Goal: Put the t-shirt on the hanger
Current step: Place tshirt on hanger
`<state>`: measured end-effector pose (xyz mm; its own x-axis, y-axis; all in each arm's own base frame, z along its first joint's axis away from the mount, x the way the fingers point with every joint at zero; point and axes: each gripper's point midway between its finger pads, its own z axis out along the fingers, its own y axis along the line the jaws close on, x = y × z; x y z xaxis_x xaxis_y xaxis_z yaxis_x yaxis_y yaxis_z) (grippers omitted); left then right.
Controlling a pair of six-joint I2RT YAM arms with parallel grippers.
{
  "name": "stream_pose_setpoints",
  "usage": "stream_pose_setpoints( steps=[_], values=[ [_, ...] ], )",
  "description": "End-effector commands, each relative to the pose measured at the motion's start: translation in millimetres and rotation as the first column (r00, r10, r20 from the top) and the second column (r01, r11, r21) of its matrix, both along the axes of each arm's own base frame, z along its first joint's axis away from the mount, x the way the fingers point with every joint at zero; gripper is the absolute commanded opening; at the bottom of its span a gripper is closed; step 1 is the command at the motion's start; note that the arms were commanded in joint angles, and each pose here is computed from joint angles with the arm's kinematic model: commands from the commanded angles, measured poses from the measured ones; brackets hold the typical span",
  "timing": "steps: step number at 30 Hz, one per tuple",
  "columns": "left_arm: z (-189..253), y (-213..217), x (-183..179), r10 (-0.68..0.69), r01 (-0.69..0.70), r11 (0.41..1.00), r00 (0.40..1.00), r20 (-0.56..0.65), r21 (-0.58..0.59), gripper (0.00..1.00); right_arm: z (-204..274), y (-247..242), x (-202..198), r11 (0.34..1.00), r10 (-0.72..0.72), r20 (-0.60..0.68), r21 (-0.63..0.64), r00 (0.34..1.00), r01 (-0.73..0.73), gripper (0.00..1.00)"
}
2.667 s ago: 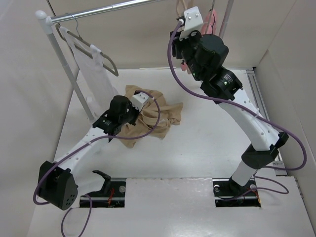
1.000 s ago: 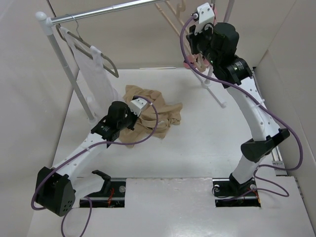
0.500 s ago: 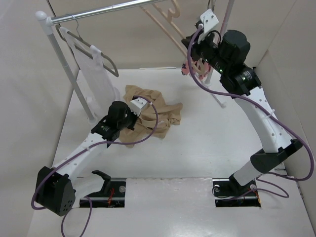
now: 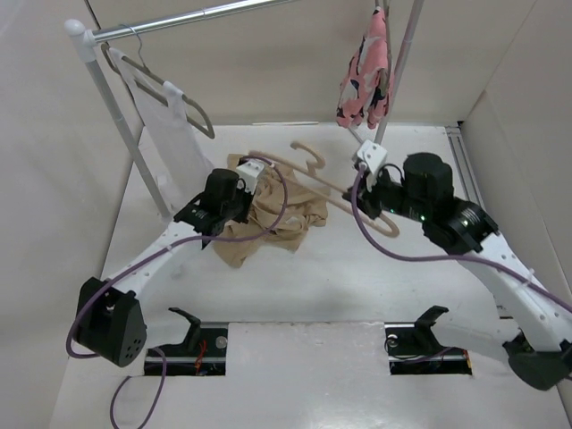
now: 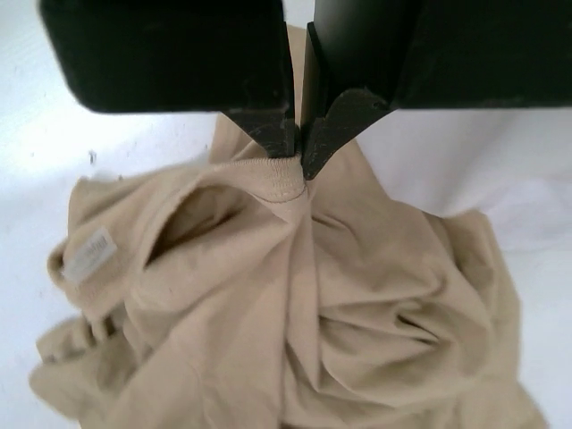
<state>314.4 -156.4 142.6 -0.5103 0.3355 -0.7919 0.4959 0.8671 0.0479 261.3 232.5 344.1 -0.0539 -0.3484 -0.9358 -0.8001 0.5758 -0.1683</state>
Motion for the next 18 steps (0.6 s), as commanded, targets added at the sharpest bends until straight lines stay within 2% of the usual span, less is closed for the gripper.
stream_pose_setpoints(
  steps=[1,3,6,11,18],
  values=[
    [38,7,28,0.146,-0.144,0.989,0.987,0.067,-0.037,0.00,-21,-28,-40,1.000,-0.022,-0.076,-0.017,0.997,0.021,0.00],
    [46,11,34,0.207,-0.205,0.978,0.976,0.064,-0.044,0.00,-38,-45,-63,0.999,-0.032,-0.134,-0.040,0.991,0.027,0.00],
    [58,11,38,0.224,-0.222,0.974,0.973,0.055,-0.041,0.00,-47,-53,-90,0.999,-0.008,-0.213,-0.033,0.977,0.001,0.00],
    [52,4,45,0.214,-0.214,0.977,0.977,0.016,-0.009,0.00,-47,-53,-117,0.998,0.062,-0.243,0.027,0.968,-0.057,0.00],
    [54,-11,42,0.156,-0.156,0.988,0.988,0.005,-0.018,0.00,-59,-38,-80,0.998,-0.003,-0.193,0.059,0.981,0.015,0.00]
  ],
)
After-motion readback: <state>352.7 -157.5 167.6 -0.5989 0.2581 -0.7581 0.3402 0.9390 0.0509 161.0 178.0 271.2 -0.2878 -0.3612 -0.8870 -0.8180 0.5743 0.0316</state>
